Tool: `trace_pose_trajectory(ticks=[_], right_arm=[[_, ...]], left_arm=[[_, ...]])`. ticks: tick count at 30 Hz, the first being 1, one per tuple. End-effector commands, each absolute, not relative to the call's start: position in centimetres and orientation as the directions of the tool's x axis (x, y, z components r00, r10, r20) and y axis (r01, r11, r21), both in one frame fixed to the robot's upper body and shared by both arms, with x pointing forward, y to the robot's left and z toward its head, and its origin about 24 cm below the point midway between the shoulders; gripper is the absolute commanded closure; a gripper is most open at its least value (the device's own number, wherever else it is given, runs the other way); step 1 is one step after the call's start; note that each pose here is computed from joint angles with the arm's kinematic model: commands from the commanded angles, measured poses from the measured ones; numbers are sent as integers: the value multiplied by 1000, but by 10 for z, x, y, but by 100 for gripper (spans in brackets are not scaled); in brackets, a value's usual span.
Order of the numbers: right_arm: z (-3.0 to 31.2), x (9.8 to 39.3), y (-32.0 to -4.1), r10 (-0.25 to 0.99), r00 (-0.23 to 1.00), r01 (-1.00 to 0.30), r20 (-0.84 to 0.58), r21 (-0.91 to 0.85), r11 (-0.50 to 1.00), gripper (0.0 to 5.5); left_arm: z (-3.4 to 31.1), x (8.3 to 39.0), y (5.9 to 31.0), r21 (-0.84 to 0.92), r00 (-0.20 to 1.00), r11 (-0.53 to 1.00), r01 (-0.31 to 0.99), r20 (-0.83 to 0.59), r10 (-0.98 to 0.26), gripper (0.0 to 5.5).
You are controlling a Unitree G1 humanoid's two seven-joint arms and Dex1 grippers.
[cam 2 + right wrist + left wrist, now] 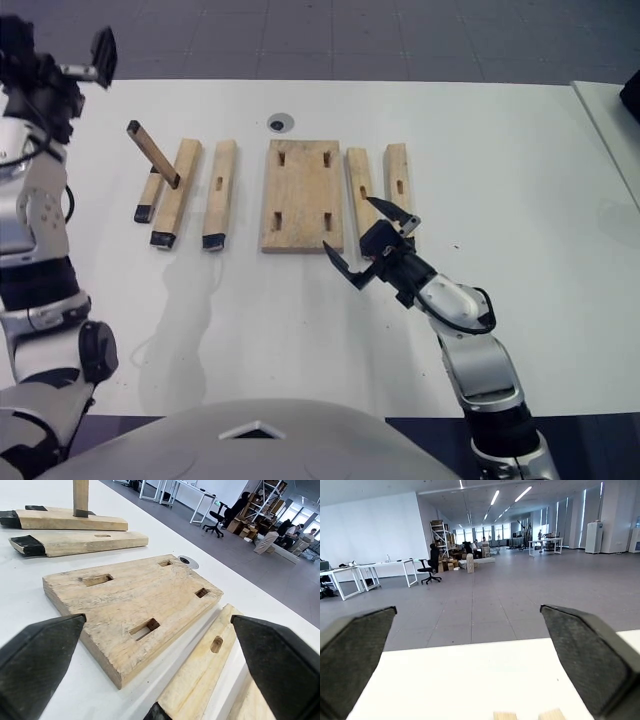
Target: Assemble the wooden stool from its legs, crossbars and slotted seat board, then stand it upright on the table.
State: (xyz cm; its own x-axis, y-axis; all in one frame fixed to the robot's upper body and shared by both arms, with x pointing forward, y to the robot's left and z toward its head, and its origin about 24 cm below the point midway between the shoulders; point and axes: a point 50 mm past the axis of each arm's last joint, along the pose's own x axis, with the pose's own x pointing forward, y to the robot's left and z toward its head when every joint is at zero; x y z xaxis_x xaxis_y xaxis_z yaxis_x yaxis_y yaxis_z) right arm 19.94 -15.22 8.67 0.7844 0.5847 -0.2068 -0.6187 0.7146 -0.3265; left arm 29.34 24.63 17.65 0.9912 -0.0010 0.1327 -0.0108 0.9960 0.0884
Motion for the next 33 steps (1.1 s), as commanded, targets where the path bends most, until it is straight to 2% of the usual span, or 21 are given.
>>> trace_pose_trajectory(ticks=[1, 6, 11, 17, 21, 25, 29, 33], right_arm=[[88, 195, -155, 568, 796, -604, -210, -327, 727, 10], [87, 194, -157, 565, 795, -606, -220, -322, 727, 10], [88, 196, -157, 571, 791, -612, -221, -324, 721, 10], [88, 195, -159, 571, 789, -614, -227, -324, 720, 10], [87, 194, -157, 574, 787, -617, -228, -319, 719, 10], [87, 197, -157, 575, 786, -617, -227, -320, 718, 10], [88, 197, -156, 578, 784, -621, -226, -321, 716, 10], [88, 198, -156, 580, 783, -621, -225, -322, 714, 10]], left_arm=[[122, 251, 239, 46, 998, 999, 25, -66, -22, 16], [73, 226, 232, 17, 967, 998, 63, -249, -57, 69], [40, 213, 232, 20, 924, 996, 85, -376, -72, 153], [28, 209, 243, 34, 912, 999, 25, -411, -9, 268], [25, 217, 236, -4, 918, 999, 43, -393, -41, 337], [21, 227, 228, -15, 917, 997, 74, -392, -74, 345], [19, 236, 232, 19, 918, 998, 67, -392, -54, 345], [28, 244, 234, 10, 942, 999, 44, -333, -38, 345]])
